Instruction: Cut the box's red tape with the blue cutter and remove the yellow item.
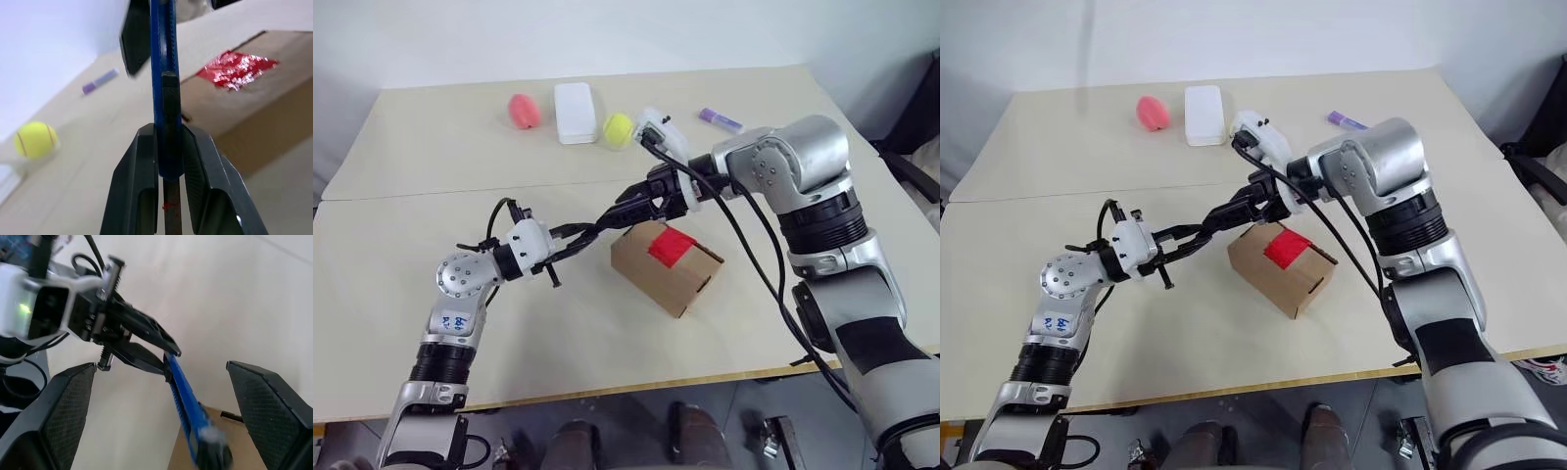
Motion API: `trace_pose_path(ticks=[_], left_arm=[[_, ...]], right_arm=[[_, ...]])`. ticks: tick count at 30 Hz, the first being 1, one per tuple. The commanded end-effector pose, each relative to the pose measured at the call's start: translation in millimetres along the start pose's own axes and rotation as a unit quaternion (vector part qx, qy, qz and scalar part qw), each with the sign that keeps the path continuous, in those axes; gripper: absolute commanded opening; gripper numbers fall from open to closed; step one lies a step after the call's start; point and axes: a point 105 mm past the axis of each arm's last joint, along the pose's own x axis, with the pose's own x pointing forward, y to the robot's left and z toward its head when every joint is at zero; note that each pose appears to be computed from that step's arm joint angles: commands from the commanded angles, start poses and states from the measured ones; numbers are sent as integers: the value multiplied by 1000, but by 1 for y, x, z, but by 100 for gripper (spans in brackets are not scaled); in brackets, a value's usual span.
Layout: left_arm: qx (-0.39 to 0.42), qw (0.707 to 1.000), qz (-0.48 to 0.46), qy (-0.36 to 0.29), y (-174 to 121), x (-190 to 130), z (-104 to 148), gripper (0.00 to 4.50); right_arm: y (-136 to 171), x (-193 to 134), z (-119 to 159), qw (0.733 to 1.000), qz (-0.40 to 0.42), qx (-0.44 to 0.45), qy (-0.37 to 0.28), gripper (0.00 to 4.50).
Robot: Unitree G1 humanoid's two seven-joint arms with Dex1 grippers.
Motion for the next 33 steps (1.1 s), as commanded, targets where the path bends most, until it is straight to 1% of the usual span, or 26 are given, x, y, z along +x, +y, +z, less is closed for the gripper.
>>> trace_pose_path(ticks=[1,13,16,17,19,20,24,27,31,33], left_arm=[[21,1000,14,-15,7,3,7,39],[17,1000,5,-15,2,2,6,39],[14,1000,4,-15,1,2,5,39],[14,1000,4,-15,1,2,5,39],[13,1000,4,-15,0,2,5,39],[14,1000,4,-15,0,2,5,39],[12,1000,3,-16,-2,2,5,39],[10,1000,3,-17,-3,3,6,39],[-2,1000,2,-16,-3,3,5,39],[-33,999,6,-13,-1,1,3,112]], right_arm=[[-1,-1,10,1000,-5,-21,-6,445],[-4,-1,11,1000,-2,-25,0,445],[-3,-1,10,999,2,-33,2,389],[-2,-2,9,999,6,-33,3,359],[-1,-2,7,999,10,-38,7,284],[-1,-2,6,999,11,-40,8,257],[1,-4,8,999,15,-41,2,111],[1,-5,9,999,15,-42,3,13],[1,-6,6,999,15,-44,8,13],[2,-7,5,999,18,-47,7,13]])
